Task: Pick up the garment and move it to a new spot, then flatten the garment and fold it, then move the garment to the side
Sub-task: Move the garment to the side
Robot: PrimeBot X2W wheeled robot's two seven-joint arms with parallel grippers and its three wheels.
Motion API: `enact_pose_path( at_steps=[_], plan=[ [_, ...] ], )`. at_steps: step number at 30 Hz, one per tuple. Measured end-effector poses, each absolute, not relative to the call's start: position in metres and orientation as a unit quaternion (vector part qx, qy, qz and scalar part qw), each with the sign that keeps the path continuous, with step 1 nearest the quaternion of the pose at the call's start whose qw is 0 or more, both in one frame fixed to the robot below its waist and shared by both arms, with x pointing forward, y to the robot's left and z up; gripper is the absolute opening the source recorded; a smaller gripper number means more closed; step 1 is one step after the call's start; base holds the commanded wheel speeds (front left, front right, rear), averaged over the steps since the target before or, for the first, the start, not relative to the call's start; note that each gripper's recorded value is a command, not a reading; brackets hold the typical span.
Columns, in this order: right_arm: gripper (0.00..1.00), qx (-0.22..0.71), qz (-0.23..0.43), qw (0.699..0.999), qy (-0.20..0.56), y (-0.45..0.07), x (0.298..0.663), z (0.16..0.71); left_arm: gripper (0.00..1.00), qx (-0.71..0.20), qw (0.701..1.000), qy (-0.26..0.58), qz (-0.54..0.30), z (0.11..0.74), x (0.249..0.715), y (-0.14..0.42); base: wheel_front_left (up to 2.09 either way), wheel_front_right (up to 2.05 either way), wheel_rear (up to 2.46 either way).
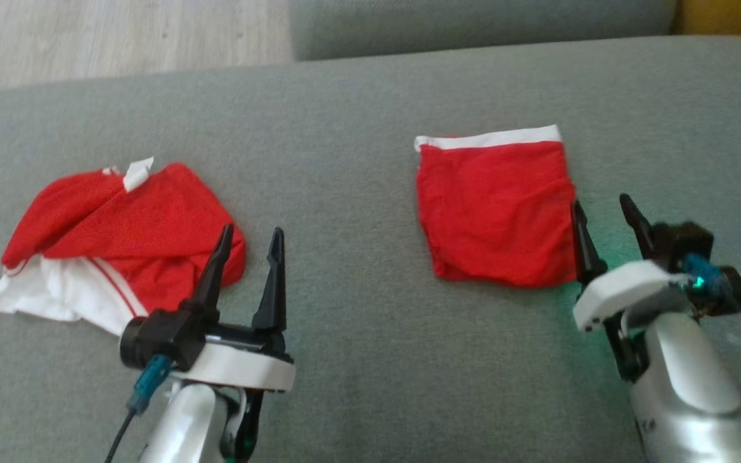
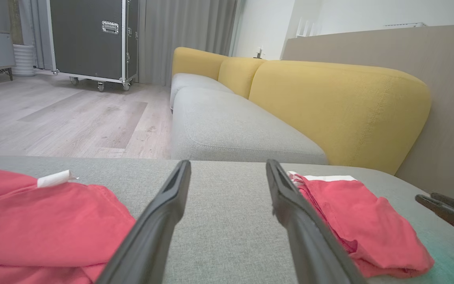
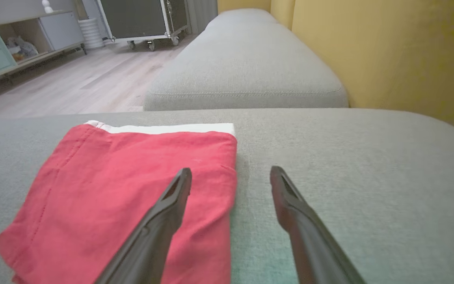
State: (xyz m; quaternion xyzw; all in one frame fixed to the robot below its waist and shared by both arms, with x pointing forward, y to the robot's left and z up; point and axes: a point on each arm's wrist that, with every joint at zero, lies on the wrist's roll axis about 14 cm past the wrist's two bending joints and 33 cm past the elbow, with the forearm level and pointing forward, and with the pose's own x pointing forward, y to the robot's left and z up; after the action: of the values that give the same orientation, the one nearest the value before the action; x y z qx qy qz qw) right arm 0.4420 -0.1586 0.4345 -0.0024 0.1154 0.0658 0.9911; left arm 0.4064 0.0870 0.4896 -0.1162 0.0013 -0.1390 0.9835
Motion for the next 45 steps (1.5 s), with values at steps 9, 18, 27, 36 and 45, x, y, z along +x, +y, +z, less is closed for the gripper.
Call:
enact_pose_path(
  at_steps=[9,18,27,36,45],
  plan=[
    [1.00,0.054,0.068,0.974,0.208,-0.137,0.472,0.388,1.00,-0.115,0.986,0.013,-0.121,0.480,0.412,0.100,0.00,0.00,0.00],
    [0.08,0.044,0.076,0.963,0.254,-0.129,0.484,0.369,1.00,-0.111,0.988,0.018,-0.104,0.475,0.414,0.113,0.00,0.00,0.00],
    [0.00,-0.059,0.112,0.969,0.214,-0.138,0.486,0.387,1.00,-0.113,0.988,0.005,-0.108,0.485,0.417,0.110,0.00,0.00,0.00],
    [0.00,-0.178,0.126,0.960,0.175,-0.176,0.492,0.426,1.00,-0.117,0.984,-0.012,-0.136,0.498,0.418,0.090,0.00,0.00,0.00],
    [0.00,-0.279,0.071,0.927,0.241,-0.281,0.488,0.419,1.00,-0.119,0.984,-0.003,-0.135,0.490,0.421,0.090,0.00,0.00,0.00]
  ],
)
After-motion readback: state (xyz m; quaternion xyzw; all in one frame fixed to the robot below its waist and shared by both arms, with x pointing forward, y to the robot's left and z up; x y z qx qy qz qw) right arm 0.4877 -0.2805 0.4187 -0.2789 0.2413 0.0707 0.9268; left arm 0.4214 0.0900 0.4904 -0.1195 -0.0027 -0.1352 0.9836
